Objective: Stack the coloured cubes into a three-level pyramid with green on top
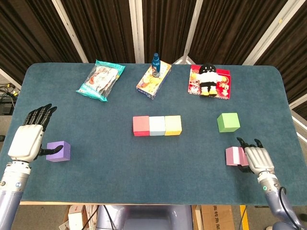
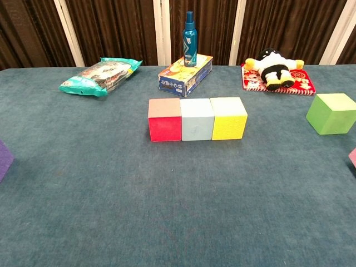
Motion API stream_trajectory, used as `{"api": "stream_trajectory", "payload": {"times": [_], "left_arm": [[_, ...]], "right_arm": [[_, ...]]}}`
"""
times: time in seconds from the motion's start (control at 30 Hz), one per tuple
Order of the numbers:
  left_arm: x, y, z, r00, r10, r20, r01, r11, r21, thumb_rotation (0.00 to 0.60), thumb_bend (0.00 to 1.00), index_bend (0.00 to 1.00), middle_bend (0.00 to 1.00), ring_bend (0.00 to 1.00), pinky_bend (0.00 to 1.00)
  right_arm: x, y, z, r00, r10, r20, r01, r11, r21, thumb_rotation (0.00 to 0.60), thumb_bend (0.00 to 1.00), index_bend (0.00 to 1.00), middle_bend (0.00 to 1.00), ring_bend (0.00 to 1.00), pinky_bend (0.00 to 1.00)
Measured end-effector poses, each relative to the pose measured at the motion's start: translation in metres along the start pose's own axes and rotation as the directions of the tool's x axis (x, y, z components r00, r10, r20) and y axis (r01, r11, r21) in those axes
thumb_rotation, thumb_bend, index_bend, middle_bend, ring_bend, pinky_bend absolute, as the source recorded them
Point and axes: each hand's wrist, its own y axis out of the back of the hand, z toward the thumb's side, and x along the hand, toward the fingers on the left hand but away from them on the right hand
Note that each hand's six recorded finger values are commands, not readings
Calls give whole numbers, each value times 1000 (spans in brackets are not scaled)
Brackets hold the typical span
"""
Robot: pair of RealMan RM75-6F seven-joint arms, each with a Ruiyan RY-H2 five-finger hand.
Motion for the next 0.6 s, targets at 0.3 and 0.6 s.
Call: {"api": "stream_trajectory", "payload": {"times": [0.3,0.6], "left_arm": [[2,3,-4,1000,2,-6,-2,1000,-6,600,110,0,0,0,18],[4,3,-8,1000,-3,-14,2,1000,-11,600,110,0,0,0,18]], "right_arm": [[16,82,67,980,-146,-133,134,986,-95,600,344,0,413,305,0],[4,142,141,947,-209,-245,199,978,-64,600,344,0,412,305,0]]}}
